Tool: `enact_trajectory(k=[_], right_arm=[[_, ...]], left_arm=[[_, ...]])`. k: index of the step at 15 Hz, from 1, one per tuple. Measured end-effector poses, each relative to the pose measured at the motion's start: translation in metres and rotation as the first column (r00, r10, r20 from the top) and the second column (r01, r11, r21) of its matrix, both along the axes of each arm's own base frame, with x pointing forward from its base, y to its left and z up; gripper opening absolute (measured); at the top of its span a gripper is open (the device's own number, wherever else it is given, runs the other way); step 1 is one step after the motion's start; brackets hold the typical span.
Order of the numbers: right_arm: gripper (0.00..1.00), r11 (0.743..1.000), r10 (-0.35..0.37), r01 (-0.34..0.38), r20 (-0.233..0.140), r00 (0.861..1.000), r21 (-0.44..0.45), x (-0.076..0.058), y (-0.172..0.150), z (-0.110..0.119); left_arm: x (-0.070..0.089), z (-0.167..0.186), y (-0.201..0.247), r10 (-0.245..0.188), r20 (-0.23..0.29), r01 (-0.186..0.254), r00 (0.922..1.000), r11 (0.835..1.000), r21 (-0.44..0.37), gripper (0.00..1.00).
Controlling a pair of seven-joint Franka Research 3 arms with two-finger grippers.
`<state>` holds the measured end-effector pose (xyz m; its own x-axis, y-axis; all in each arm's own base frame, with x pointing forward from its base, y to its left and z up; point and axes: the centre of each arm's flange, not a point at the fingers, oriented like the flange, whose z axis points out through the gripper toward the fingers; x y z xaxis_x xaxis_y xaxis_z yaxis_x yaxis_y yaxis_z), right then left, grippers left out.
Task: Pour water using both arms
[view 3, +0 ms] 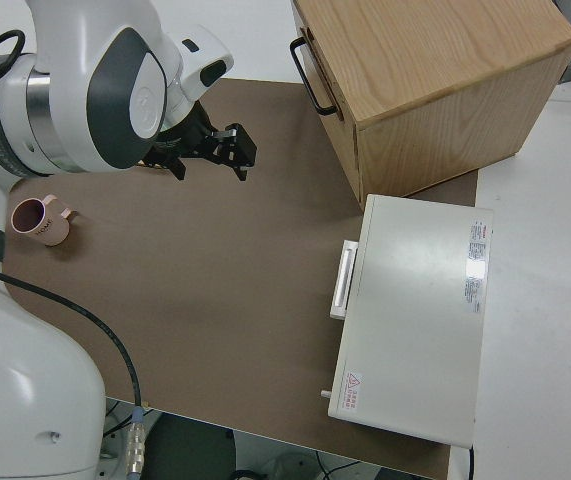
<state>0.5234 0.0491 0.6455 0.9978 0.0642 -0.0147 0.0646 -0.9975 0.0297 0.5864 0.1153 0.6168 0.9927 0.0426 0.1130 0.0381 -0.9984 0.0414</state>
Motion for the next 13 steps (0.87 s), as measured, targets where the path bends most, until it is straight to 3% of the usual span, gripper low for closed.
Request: enact_trajectory(k=[5,8,13], right_arm=[[1.0,1.0,0.0,0.0,0.0,1.0,0.0,0.0,0.0,0.0],[1.0,1.0,0.0,0.0,0.0,1.0,0.0,0.0,0.0,0.0],[1.0,1.0,0.0,0.0,0.0,1.0,0.0,0.0,0.0,0.0]], left_arm=[[-0.005,0.005,-0.062,-0.056,-0.059,0.056,0.9967,0.998,-0.008,1.0],[-0.009,0.005,-0.106,-0.13,-0.092,0.129,0.9873,0.992,-0.009,1.0],[-0.014,0.001,-0.136,-0.181,-0.138,0.181,0.9737,0.983,-0.017,1.0]])
